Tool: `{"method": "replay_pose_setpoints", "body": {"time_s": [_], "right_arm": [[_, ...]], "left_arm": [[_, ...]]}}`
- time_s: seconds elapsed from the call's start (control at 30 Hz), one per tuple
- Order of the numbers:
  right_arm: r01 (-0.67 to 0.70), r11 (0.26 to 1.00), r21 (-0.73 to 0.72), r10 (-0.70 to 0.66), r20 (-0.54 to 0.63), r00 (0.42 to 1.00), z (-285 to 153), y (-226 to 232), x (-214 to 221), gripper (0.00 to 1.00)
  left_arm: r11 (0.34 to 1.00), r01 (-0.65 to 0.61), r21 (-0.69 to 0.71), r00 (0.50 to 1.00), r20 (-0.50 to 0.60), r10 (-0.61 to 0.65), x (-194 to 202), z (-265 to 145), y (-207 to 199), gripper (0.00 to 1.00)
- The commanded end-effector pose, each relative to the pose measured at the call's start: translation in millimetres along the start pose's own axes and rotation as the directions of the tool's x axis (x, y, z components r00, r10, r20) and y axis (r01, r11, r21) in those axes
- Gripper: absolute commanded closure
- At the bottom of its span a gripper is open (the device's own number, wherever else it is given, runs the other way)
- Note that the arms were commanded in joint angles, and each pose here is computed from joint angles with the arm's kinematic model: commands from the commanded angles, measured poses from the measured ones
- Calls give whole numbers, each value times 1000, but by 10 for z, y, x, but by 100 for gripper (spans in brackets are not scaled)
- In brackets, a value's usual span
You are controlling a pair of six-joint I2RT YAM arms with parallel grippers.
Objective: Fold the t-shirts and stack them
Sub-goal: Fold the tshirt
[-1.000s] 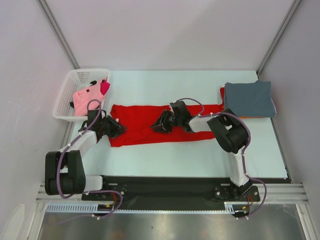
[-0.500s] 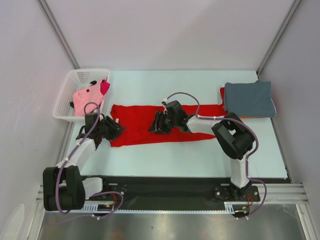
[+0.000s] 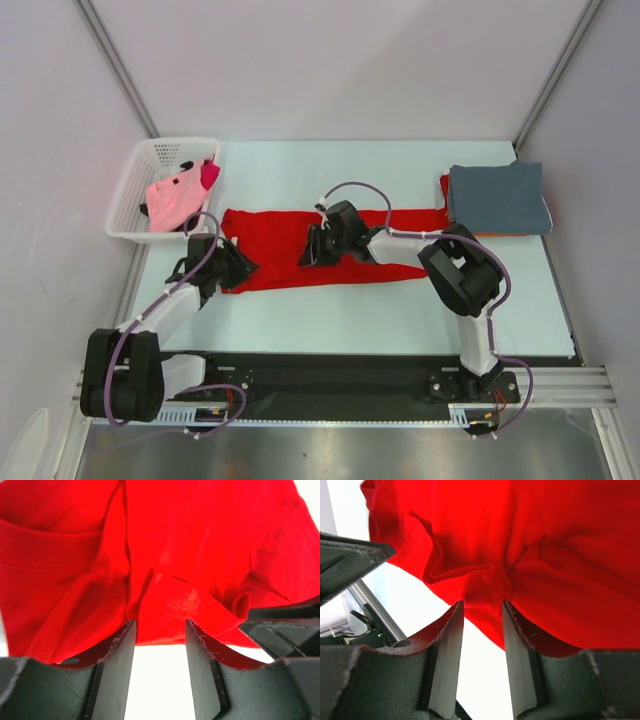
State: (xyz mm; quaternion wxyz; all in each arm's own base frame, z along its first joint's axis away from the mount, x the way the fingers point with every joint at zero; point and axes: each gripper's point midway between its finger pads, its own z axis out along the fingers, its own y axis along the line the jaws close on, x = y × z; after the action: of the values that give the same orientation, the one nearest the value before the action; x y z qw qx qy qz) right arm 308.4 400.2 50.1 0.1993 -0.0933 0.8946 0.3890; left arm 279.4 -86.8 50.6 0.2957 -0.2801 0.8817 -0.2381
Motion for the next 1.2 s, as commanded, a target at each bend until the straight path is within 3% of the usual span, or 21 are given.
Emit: {"method": "replay_pose_setpoints", "body": {"time_s": [0.0, 0.33, 0.67, 0.8, 0.97, 1.07, 1.17], "right_arm": [[43, 999, 0, -43, -2, 999, 78, 55, -28, 58], [37, 999, 4, -37, -24, 999, 125, 13, 11, 66], [23, 1000, -20, -24, -46, 999, 137, 44, 24, 99], [2, 1000, -23, -3, -73, 997, 57, 78, 34, 100], [-32, 1000, -1, 31, -127, 991, -43, 36, 38, 100], [-37, 999, 13, 39, -157, 987, -90, -9, 95, 95], [-38, 998, 40, 44, -174, 984, -98, -84, 151, 91]], "left_arm": [[1000, -21, -11, 997, 67, 22, -120, 40, 2, 51], [997, -33, -76, 998, 57, 38, -59, 97, 160, 53], [997, -31, -75, 999, 15, 32, 87, 226, 154, 73], [996, -33, -79, 999, 31, 35, 58, 201, 149, 86], [995, -39, -89, 998, 53, 44, 4, 140, 139, 92], [995, -42, -96, 997, 55, 47, -2, 124, 146, 100], [993, -39, -108, 998, 53, 45, 7, 121, 174, 100]]}}
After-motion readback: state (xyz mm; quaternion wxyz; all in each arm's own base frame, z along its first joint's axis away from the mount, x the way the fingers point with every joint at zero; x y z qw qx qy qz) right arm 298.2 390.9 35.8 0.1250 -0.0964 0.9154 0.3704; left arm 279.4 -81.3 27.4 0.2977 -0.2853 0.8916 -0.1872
